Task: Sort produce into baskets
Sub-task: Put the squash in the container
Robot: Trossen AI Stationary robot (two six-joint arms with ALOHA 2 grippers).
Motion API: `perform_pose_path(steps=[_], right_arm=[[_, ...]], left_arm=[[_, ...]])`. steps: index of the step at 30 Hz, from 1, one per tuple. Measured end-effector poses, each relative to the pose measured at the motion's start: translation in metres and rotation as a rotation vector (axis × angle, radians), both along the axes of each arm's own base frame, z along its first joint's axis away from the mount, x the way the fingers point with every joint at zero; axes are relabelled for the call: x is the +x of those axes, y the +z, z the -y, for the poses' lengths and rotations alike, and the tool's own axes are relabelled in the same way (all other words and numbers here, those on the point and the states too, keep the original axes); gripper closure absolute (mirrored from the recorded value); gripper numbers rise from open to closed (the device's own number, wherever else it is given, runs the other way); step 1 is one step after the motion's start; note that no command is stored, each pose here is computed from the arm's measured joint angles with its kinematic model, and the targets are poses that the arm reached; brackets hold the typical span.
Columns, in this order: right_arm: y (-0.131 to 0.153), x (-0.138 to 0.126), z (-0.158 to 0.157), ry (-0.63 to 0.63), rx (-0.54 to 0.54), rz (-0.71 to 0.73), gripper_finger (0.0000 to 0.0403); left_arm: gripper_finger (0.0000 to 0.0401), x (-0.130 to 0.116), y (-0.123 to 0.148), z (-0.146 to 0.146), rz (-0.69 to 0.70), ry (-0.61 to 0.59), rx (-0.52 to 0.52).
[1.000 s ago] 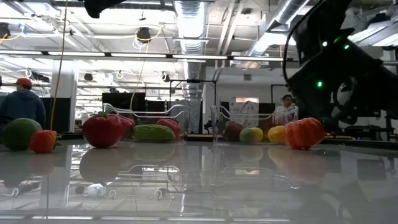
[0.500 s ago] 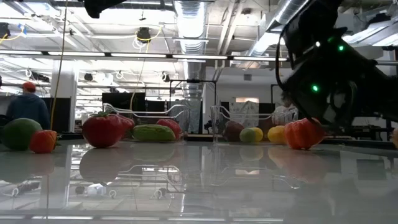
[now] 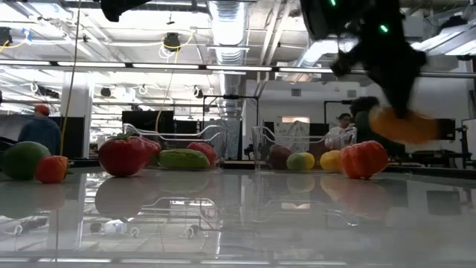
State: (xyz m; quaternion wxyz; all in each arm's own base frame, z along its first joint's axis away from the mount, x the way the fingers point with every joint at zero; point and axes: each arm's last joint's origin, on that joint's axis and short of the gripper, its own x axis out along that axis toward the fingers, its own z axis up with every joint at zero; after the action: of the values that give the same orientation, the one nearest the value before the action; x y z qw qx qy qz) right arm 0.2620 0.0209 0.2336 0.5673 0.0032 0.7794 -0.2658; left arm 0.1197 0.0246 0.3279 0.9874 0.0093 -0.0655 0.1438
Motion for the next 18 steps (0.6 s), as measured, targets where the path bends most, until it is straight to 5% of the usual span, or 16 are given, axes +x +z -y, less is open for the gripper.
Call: perform_pose_path(steps=[7, 14, 18], right_arm=[[0.048, 0.026, 0.01, 0.139, -0.258, 0.294, 0.0177], [0.053, 0.09, 0.035, 0.331, -0.226, 0.738, 0.0177], [0.054, 0.123, 0.062, 0.418, -0.33, 0.925, 0.0176]], left_arm=[[0.0092, 0.0, 0.0, 0.0, 0.003, 0.0, 0.001], [0.0092, 0.0, 0.001, 0.0, 0.007, 0.006, 0.0], [0.0092, 0.0, 0.001, 0.0, 0.007, 0.006, 0.0]])
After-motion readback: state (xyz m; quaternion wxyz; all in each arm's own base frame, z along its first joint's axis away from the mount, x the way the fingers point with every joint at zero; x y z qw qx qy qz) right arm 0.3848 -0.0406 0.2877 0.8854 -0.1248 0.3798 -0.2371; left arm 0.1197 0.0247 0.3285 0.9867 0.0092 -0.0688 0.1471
